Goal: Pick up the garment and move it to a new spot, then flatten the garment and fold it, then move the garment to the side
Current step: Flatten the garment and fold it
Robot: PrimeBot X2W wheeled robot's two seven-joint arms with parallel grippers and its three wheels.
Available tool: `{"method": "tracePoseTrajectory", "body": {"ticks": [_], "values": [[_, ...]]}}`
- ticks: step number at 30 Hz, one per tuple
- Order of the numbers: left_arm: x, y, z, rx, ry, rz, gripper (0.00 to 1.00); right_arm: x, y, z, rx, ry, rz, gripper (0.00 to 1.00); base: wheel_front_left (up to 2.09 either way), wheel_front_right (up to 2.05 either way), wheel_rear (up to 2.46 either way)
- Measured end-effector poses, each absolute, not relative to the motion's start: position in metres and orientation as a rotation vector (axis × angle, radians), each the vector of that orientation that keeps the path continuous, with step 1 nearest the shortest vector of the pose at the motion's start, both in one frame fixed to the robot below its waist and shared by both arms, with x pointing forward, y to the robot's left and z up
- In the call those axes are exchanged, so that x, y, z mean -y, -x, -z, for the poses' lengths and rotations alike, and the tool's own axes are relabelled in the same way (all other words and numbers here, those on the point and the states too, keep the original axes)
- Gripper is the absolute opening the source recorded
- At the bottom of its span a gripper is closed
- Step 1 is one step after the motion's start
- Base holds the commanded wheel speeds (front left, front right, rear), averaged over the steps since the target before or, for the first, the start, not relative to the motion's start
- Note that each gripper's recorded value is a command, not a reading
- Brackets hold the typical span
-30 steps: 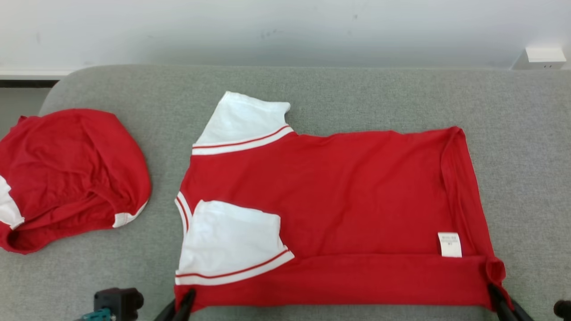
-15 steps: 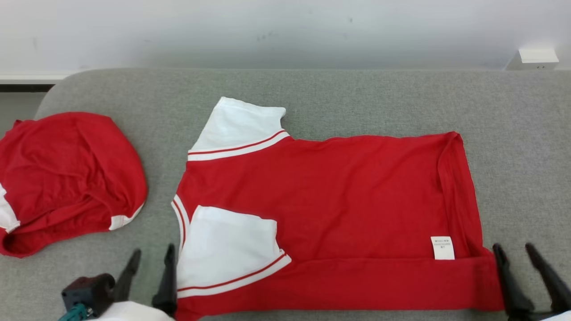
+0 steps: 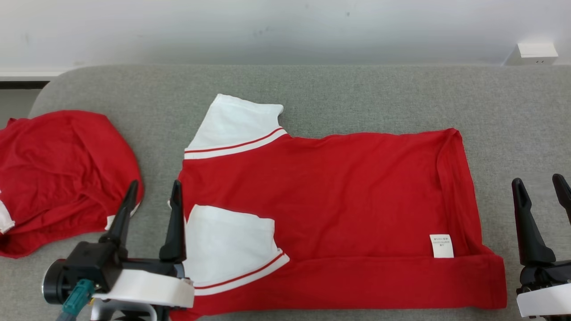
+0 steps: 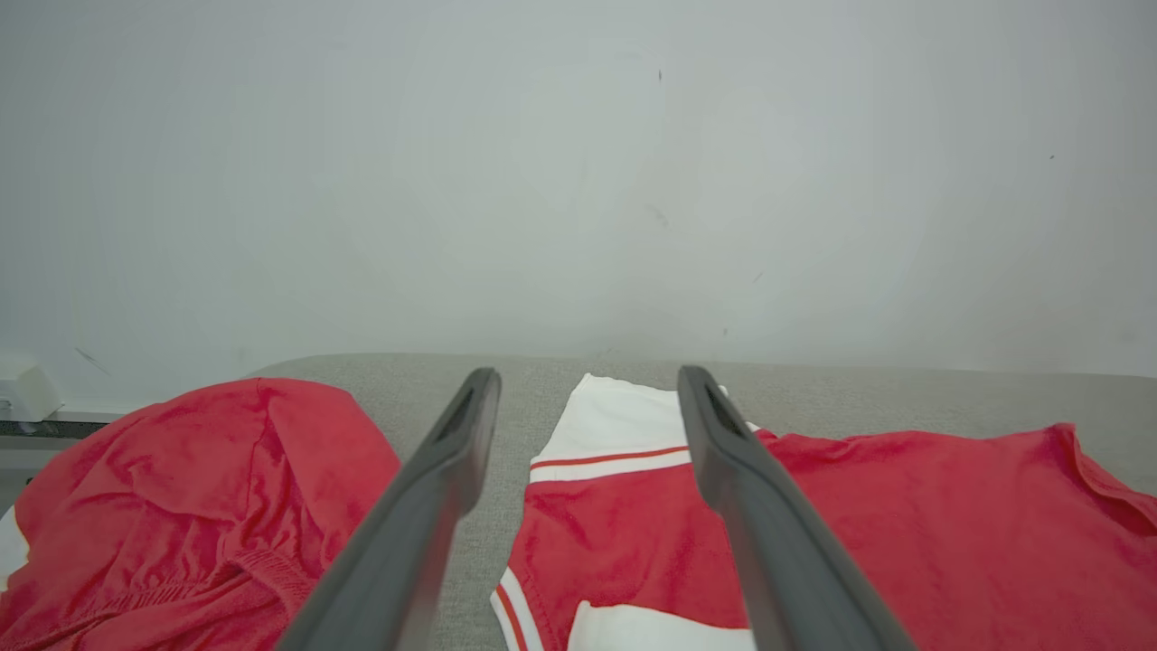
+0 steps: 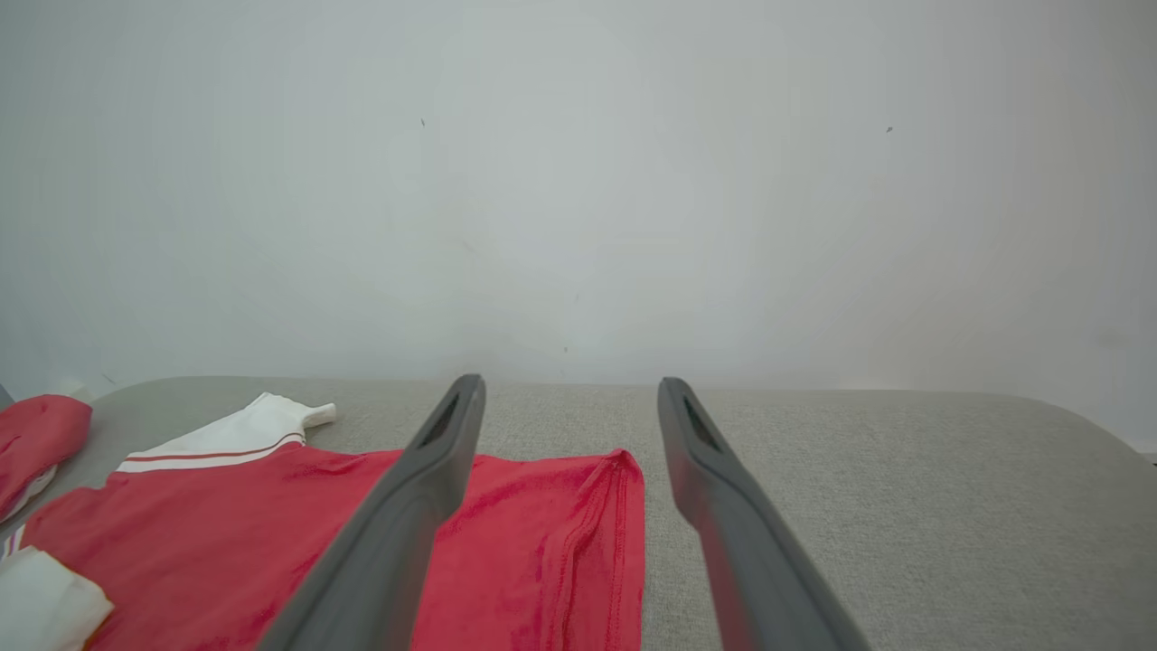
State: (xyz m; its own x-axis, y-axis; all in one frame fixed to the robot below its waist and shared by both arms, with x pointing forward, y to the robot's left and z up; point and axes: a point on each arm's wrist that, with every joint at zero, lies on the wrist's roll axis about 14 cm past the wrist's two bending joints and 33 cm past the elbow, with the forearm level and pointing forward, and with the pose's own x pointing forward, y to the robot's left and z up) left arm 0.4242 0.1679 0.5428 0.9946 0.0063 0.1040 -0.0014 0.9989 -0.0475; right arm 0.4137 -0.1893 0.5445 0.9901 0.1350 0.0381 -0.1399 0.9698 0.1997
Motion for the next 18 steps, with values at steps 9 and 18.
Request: {"method": "tracePoseTrajectory", "body": {"ticks": [9, 18], "values": [[-0.164, -0.436, -0.539, 0.094, 0.038, 0.010, 1.00, 0.188, -0.420, -0.538, 0.008, -0.228, -0.131, 1.00, 0.00, 0.00, 0.00], [-0.125, -0.511, -0.579, 0.211, 0.055, 0.163, 1.00, 0.188, -0.442, -0.521, -0.017, -0.239, -0.130, 1.00, 0.00, 0.00, 0.00]]}}
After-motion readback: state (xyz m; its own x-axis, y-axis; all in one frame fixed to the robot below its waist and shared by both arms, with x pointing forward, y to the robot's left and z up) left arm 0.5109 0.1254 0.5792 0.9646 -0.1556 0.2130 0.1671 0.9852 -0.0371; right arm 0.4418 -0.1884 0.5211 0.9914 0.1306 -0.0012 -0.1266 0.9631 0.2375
